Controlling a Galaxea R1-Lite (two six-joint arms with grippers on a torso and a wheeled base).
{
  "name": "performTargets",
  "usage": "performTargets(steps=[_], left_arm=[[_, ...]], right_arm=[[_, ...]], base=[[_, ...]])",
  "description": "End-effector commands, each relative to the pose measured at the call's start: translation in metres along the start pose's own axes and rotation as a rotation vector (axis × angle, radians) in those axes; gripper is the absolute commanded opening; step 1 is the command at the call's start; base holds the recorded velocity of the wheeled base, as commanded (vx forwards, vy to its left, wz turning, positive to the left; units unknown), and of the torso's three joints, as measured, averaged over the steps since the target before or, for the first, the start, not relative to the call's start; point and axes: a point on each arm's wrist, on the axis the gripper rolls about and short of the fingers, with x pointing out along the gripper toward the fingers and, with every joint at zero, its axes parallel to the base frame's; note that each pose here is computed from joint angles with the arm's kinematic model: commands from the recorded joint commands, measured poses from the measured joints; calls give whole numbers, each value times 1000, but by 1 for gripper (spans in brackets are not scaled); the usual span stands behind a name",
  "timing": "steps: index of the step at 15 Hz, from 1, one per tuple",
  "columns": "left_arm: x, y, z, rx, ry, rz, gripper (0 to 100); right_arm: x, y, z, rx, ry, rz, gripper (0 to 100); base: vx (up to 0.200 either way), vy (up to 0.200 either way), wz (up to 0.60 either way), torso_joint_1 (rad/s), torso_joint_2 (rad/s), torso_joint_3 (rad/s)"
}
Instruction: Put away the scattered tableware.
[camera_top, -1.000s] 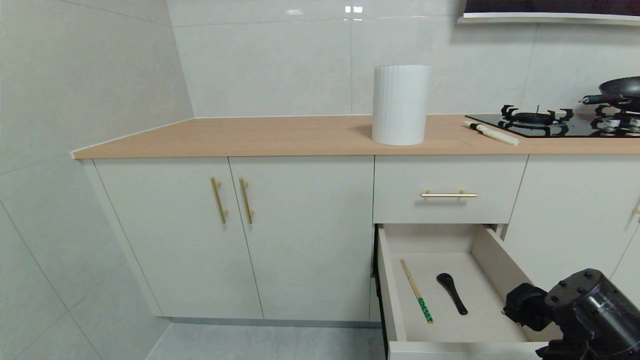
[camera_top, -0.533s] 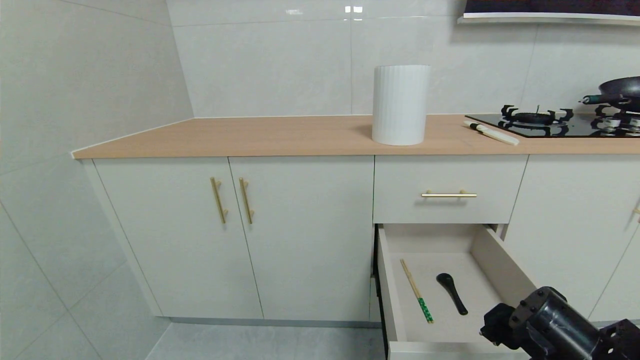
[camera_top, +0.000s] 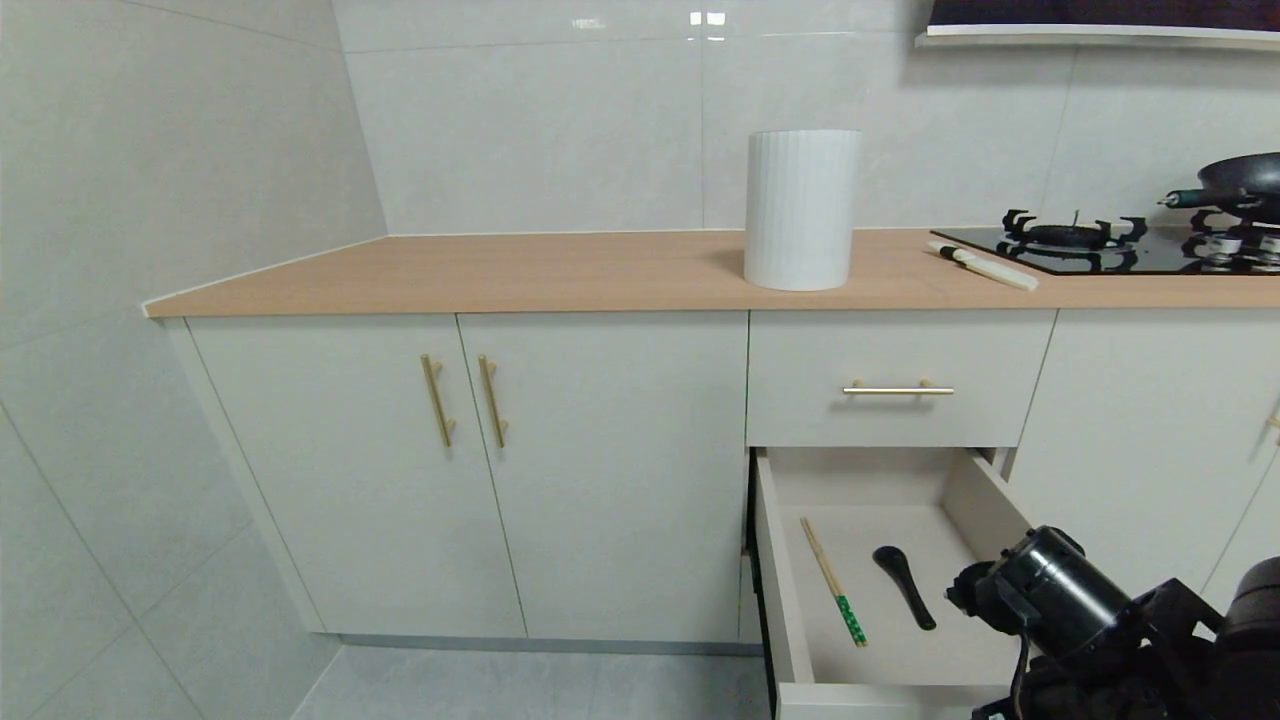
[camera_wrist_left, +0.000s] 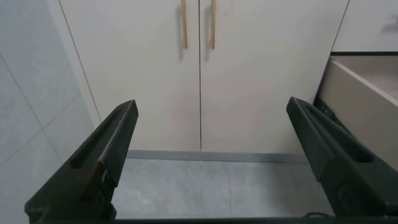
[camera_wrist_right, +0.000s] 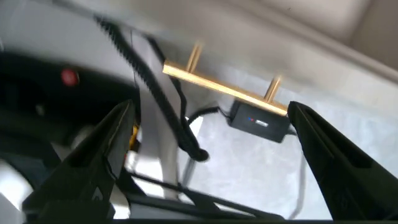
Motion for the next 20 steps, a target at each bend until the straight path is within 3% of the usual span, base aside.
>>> performTargets(steps=[1,10,17,20], left_arm=[[0,0,0,0,0,0,100],[0,0,0,0,0,0,100],[0,0,0,0,0,0,100],[0,0,0,0,0,0,100]], right_arm=[[8,-1,8,45,14,-24,100],[28,-10,33,211,13,-90,100],[58,-28,55,345,-97,-141,100],[72,-33,67,391,-191,-151,100]], base=[[0,0,0,0,0,0],[0,0,0,0,0,0],[0,0,0,0,0,0],[0,0,0,0,0,0]])
